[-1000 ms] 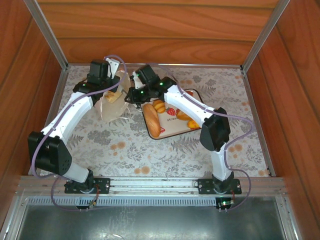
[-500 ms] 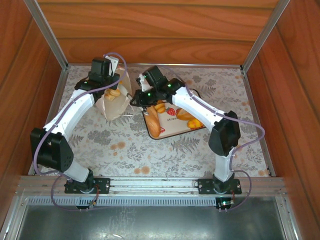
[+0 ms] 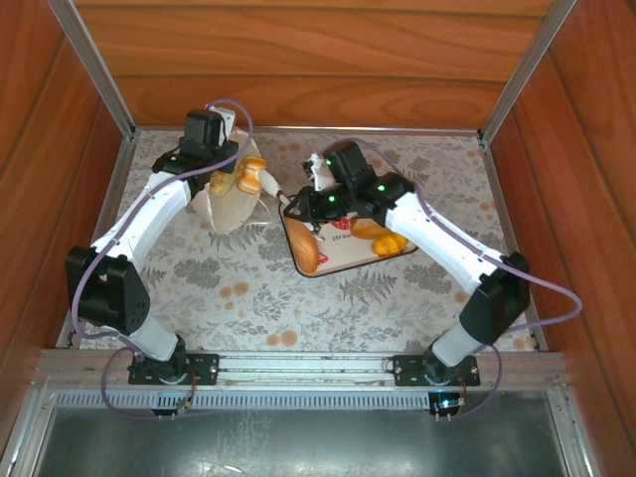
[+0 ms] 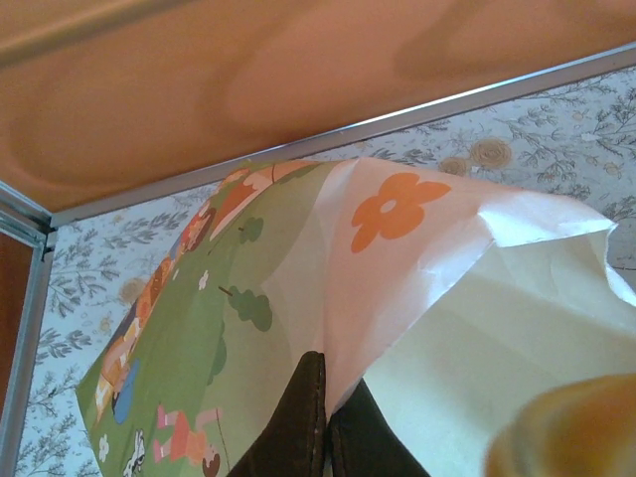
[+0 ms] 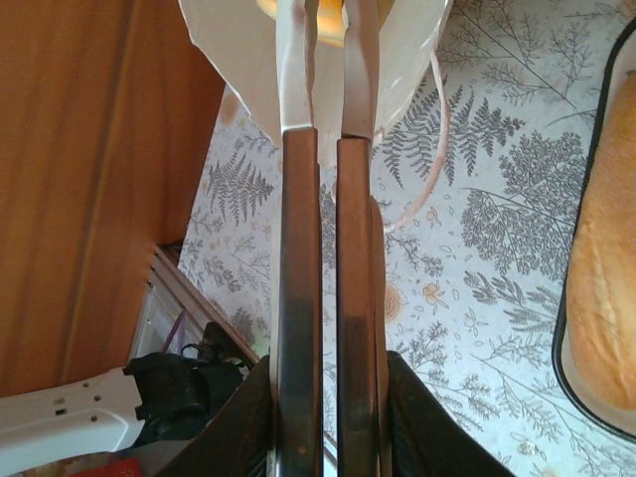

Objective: Take the fake bread out of the paper bag

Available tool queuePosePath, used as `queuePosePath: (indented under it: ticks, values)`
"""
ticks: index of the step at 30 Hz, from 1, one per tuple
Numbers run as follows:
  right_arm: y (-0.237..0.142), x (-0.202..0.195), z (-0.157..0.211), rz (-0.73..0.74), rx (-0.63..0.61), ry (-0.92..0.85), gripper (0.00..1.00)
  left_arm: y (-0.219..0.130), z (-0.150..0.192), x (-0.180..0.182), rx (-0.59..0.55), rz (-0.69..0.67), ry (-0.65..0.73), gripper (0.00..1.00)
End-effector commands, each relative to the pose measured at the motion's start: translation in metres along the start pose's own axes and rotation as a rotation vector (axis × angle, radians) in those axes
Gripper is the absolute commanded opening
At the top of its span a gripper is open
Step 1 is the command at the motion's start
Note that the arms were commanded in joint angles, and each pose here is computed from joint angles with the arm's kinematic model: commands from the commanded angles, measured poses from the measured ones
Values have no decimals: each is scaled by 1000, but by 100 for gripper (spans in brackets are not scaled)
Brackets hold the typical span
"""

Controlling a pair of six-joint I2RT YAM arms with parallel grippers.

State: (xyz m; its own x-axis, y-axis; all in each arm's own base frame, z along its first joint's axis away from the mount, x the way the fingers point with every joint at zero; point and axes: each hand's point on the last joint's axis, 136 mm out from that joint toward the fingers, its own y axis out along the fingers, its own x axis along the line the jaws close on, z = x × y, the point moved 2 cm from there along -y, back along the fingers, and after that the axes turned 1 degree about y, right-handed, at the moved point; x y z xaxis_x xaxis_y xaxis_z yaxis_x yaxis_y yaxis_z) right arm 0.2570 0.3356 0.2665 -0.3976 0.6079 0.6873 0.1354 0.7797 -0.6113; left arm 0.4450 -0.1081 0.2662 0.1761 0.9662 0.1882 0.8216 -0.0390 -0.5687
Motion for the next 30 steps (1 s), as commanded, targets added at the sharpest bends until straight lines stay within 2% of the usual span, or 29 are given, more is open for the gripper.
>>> queuePosePath:
  ticks: [1,7,15,24,30]
  values:
    - [-25,14,-1,-86,-66,-10,0,-4,-16,4,-36,-22,-9,0]
    - [-71,5,16,-119,-173,47,0,-3,-16,7,-31,-46,-5,0]
    - [-116,-49,66,54,-270,208,0,-7,-21,8,-46,-43,-22,0]
    - [-109,-87,116,90,-241,361,0,-8,-21,4,-48,-18,-41,0]
    - [-96,-103,136,91,-195,422,0,-9,-20,0,-50,8,-51,0]
